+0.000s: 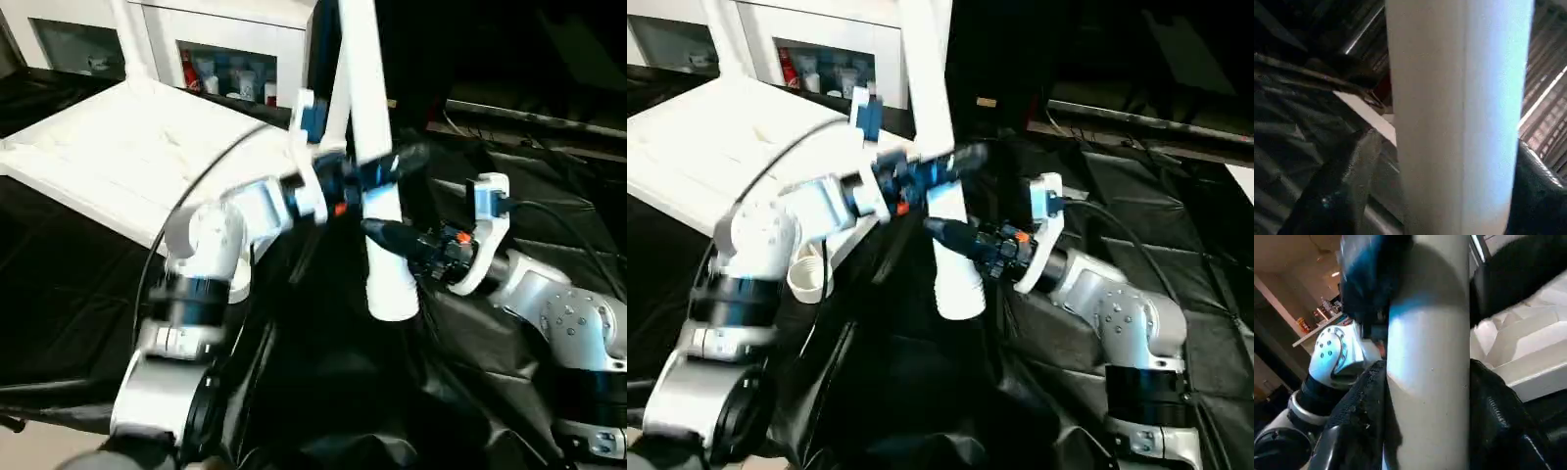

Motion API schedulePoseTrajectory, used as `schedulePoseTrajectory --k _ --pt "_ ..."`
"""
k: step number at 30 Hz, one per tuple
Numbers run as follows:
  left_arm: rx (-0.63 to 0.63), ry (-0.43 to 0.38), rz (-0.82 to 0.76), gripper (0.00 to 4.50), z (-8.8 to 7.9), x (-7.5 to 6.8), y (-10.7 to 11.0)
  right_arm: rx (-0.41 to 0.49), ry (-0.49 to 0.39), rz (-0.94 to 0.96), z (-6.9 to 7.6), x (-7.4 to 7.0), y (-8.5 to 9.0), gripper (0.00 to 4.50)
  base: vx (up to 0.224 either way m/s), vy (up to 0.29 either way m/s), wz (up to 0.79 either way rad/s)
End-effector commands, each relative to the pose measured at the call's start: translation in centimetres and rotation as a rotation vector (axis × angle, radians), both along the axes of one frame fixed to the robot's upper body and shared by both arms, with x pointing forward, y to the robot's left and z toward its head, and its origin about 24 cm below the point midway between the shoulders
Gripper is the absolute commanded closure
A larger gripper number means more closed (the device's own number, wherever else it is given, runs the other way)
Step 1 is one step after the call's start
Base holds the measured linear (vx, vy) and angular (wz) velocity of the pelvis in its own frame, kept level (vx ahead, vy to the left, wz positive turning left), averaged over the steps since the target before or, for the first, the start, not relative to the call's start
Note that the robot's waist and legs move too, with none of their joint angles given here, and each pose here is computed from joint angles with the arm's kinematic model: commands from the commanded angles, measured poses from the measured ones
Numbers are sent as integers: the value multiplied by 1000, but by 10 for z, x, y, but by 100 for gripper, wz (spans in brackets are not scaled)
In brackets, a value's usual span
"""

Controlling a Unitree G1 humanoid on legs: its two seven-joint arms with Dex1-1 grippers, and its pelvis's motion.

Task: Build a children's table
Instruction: Pick table leg

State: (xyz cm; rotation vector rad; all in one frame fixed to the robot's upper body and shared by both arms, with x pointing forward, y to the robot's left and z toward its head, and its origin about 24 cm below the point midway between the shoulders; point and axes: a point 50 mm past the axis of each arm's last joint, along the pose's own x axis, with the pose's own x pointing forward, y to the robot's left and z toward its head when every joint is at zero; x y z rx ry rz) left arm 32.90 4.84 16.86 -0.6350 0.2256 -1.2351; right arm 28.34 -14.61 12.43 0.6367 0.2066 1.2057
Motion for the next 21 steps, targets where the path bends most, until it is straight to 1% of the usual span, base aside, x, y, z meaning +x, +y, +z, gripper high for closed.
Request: schedulePoseTrajectory --k 1,3,4,5,7,8,9,10,12,15,20,21 --pt "5 -27 0 126 7 -2 -2 -9 -34 -5 6 3 -1 266 0 0 0" --pt "0 -26 8 135 7 -1 -1 -10 -34 -6 6 3 -1 266 0 0 0" --pt "-9 -25 31 149 8 1 1 -11 -33 -10 6 4 -1 266 0 0 0" --pt "-15 -25 43 172 8 2 2 -11 -33 -12 5 4 -1 266 0 0 0" --pt "-20 -25 51 172 9 2 3 -11 -33 -13 5 4 0 266 0 0 0" --pt "-23 -24 54 183 9 2 4 -11 -33 -14 5 4 0 266 0 0 0" --pt "-26 -23 60 183 9 2 5 -10 -34 -12 5 4 0 266 0 0 0" --pt "-26 -23 60 208 9 2 5 -10 -34 -12 5 4 0 266 0 0 0" --pt "-31 -20 70 214 9 3 7 -10 -34 -13 4 4 1 266 0 0 0" --pt "-33 -23 68 248 10 2 7 -15 -38 -17 4 4 1 266 0 0 0" --pt "-20 -47 75 260 12 2 8 -50 -56 -46 3 7 2 266 0 0 0" --pt "-17 -53 76 260 13 2 8 -49 -46 -48 3 7 3 210 0 0 0"
